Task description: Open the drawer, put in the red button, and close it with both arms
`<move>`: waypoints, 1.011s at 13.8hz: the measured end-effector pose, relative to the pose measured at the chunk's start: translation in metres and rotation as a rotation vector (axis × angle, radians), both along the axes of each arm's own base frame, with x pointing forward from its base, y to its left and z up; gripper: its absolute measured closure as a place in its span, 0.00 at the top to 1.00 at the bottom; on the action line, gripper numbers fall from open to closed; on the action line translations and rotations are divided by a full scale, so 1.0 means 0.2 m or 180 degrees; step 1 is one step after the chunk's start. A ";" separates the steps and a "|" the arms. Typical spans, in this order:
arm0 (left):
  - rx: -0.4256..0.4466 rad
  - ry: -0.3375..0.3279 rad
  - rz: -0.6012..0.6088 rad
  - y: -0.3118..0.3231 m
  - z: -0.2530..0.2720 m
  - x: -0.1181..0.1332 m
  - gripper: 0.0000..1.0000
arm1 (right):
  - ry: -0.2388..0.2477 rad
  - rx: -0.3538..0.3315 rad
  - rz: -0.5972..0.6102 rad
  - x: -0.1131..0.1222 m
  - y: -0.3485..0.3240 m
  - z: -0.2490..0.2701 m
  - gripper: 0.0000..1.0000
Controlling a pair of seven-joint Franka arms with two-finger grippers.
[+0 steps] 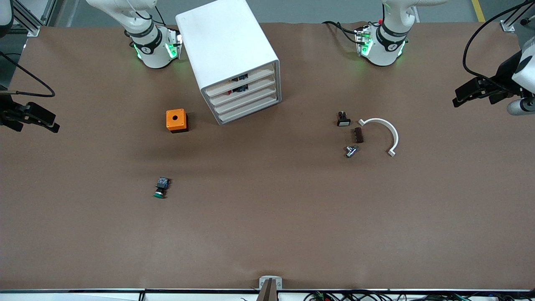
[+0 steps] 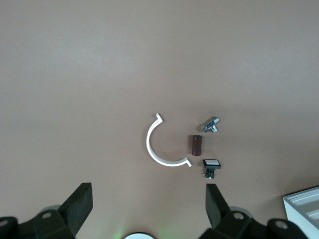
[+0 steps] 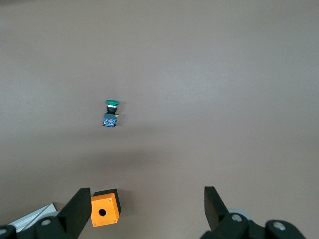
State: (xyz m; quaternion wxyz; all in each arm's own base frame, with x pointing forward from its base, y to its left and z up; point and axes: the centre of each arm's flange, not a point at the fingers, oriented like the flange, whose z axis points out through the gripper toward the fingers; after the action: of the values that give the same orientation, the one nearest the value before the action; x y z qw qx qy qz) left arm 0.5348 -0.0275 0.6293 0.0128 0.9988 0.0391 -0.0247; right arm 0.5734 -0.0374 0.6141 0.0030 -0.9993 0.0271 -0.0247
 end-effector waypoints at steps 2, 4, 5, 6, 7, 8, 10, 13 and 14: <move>-0.0001 -0.0019 -0.0004 0.00 0.01 0.00 1.00 | 0.0000 0.0000 0.0000 0.00 0.00 0.00 1.00; -0.0001 -0.0025 -0.0006 0.00 0.02 0.00 1.00 | 0.0000 0.0000 0.0000 0.00 0.00 0.00 1.00; -0.0001 -0.0026 -0.0006 0.00 0.02 0.00 1.00 | 0.0000 0.0000 0.0000 0.00 0.00 0.00 1.00; -0.0001 -0.0026 -0.0008 0.00 0.02 0.00 1.00 | 0.0000 0.0000 0.0000 0.00 0.00 0.00 1.00; -0.0001 -0.0026 -0.0010 0.00 0.02 0.00 1.00 | 0.0000 0.0000 0.0000 0.00 0.00 0.00 1.00; -0.0001 -0.0025 -0.0013 0.00 0.02 0.00 1.00 | 0.0000 0.0000 0.0000 0.00 0.00 0.00 1.00; -0.0001 -0.0024 -0.0016 -0.01 0.02 0.00 1.00 | 0.0000 0.0000 0.0000 0.00 0.00 0.00 1.00; -0.0001 -0.0005 -0.0011 0.00 0.01 0.01 1.00 | 0.0000 0.0000 0.0000 0.00 0.00 0.00 1.00; -0.0001 0.0003 -0.0009 0.00 0.00 0.01 1.00 | 0.0000 0.0000 0.0001 0.00 0.00 0.00 1.00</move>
State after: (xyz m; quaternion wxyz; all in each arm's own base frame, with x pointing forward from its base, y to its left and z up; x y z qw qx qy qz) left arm 0.5371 -0.0266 0.6293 0.0129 0.9989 0.0377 -0.0251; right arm 0.5734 -0.0372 0.6141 0.0030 -0.9993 0.0269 -0.0246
